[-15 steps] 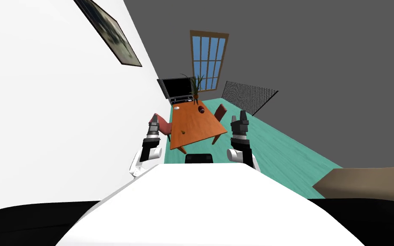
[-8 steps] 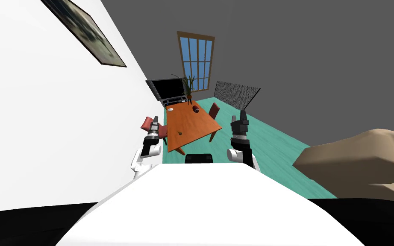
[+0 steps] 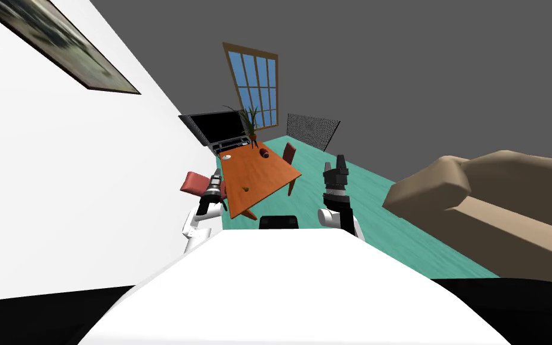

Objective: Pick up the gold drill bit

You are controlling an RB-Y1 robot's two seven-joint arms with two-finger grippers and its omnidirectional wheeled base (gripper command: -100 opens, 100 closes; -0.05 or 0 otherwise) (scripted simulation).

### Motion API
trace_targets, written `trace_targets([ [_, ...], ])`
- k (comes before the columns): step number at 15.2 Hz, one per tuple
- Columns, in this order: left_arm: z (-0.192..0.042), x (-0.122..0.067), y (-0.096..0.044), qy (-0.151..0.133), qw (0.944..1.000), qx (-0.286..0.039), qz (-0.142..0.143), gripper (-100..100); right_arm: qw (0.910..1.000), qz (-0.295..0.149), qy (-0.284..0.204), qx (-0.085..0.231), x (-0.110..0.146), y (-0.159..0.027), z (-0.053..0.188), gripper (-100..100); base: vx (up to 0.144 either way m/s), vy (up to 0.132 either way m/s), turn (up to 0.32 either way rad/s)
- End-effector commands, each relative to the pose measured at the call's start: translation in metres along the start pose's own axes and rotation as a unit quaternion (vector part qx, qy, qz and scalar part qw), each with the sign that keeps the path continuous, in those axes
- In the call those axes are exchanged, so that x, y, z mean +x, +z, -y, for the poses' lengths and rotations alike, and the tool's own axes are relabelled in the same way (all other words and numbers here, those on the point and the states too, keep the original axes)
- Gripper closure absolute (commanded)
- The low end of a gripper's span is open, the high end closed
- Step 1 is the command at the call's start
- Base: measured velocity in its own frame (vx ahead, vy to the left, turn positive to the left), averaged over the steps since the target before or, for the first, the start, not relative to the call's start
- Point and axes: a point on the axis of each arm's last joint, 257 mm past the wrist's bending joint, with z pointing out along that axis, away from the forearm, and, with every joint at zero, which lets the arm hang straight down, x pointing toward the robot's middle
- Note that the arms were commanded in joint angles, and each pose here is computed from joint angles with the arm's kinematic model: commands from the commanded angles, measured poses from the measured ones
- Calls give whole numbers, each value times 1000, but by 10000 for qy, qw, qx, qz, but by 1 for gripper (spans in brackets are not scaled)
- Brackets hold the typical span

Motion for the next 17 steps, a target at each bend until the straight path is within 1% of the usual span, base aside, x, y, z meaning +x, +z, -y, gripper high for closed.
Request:
trace_targets([
  [1, -25, -2, 7, 29, 9994, -349, -18, -100, 10000, 0, 0, 0, 0, 0, 0, 0, -53, 28, -322],
  [2, -35, 1, 6, 28, 9988, -491, -60, -100, 10000, 0, 0, 0, 0, 0, 0, 0, -50, 27, -265],
  [3, -49, -2, 9, 44, 9977, -673, -56, -100, 10000, 0, 0, 0, 0, 0, 0, 0, -49, 30, -351],
  [4, -59, 1, 7, 42, 9966, -812, -97, -100, 10000, 0, 0, 0, 0, 0, 0, 0, -45, 30, -310],
  [5, -59, 1, 7, 42, 9966, -812, -97, -100, 10000, 0, 0, 0, 0, 0, 0, 0, -30, 22, -89],
  [6, -82, 1, 7, 53, 9935, -1127, -134, -100, 10000, 0, -1, 1, 0, 0, 0, 0, -28, 13, -189],
  [7, -83, 1, 7, 53, 9934, -1135, -137, -100, 10000, 0, 0, 0, 0, 0, 0, 0, -32, 13, -246],
  [8, -104, 0, 5, 60, 9898, -1414, -165, -100, 10000, 0, 0, 0, 0, 0, 0, 0, -39, 17, -417],
  [9, -106, 1, 5, 58, 9891, -1457, -178, -100, 10000, 0, 0, 0, 0, 0, 0, 0, -41, 24, -338],
  [10, -126, -1, 3, 63, 9852, -1702, -198, -100, 10000, 0, 0, 0, 0, 0, 0, 0, -52, 24, -311],
  [11, -129, 1, 1, 61, 9839, -1775, -220, -100, 10000, 0, 0, 0, 0, 0, 0, 0, -50, 26, -249],
  [12, -130, 1, 1, 61, 9838, -1778, -221, -100, 10000, 0, -1, 0, 0, 0, 0, 0, -30, 21, -80],
  [13, -153, 0, -4, 59, 9774, -2095, -265, -100, 10000, 0, -1, 1, 0, 0, 0, 0, -28, 12, -211],
  [14, -153, 0, -4, 59, 9774, -2095, -265, -100, 10000, 0, -1, 0, 0, 0, 0, 0, -31, 12, -251],
  [15, -170, -1, -8, 58, 9715, -2353, -293, -100, 10000, 0, -1, 1, 0, 0, 0, 0, -36, 11, -379],
  [16, -175, 0, -10, 55, 9701, -2406, -309, -100, 10000, 0, 0, 0, 0, 0, 0, 0, -33, 16, -284],
  [17, -192, -1, -15, 51, 9638, -2645, -333, -100, 10000, 0, -1, 1, 0, 0, 0, 0, -32, 19, -313],
])
